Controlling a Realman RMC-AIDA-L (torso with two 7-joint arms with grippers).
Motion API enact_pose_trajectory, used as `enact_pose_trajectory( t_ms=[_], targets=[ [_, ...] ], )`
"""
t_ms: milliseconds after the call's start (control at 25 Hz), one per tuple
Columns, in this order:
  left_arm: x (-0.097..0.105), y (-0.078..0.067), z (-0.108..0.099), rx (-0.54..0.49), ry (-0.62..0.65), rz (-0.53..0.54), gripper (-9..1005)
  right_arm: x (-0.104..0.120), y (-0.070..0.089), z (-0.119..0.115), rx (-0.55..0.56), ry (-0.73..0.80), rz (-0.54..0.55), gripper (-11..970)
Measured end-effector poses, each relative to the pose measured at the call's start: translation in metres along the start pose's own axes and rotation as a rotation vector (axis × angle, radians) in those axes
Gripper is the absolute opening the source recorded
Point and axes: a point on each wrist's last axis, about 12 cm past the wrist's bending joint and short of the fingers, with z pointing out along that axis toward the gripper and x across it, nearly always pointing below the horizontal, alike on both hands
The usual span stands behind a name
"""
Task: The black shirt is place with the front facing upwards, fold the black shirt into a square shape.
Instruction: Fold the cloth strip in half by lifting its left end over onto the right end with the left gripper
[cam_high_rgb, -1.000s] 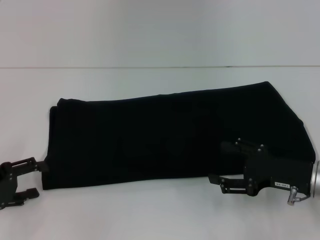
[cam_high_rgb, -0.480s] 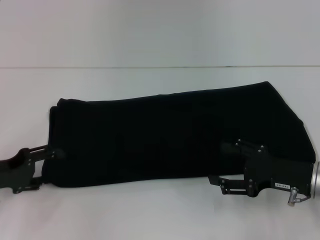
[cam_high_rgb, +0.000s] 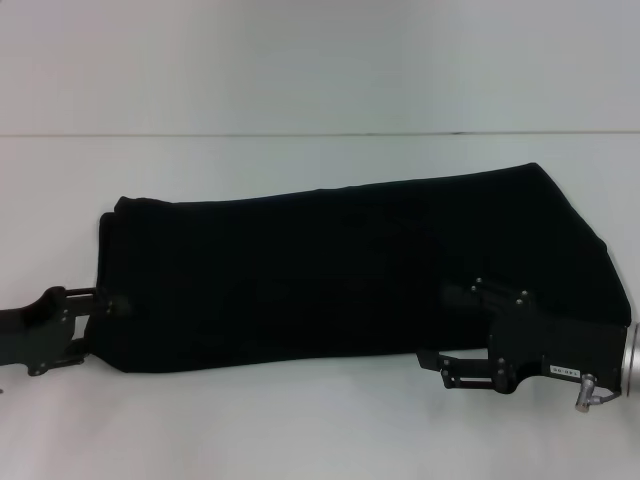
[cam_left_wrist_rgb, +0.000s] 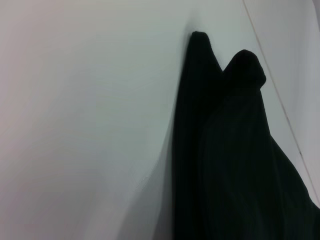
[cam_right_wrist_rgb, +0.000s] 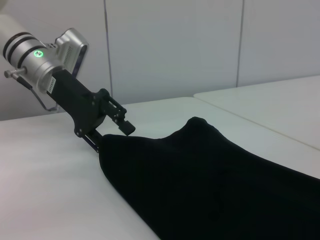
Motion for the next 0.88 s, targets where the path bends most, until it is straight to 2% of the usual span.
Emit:
enact_pose_trajectory(
  t_ms=[40,280,480,720,880],
  targets=[
    [-0.0003,-0.0003,-0.0003,-0.002,0.001,0.007,803,0.0001,-0.0001,0.0,0.001,0.001,0.0,921],
    [0.0016,-0.0025,0.0032,-0.02,0.034,0.039,588,0.0003,-0.0006,0.0,0.004,0.004,-0.001,919],
    [0.0018,-0.0036,0.0049,-0.024,0.041,0.043,338,0.0004,-0.0005,0.0,0.004,0.004,0.0,916],
    [0.0009,-0.0033,0.0042,-0.026,0.039,0.044,110,0.0,-0.0005,-0.0003,0.004,-0.001,0.001,914],
    [-0.0017,-0.0031,0.0014,-0.028,0.027,0.053,58,-0.0002,-0.001,-0.001,0.009,-0.005,0.002,912]
  ],
)
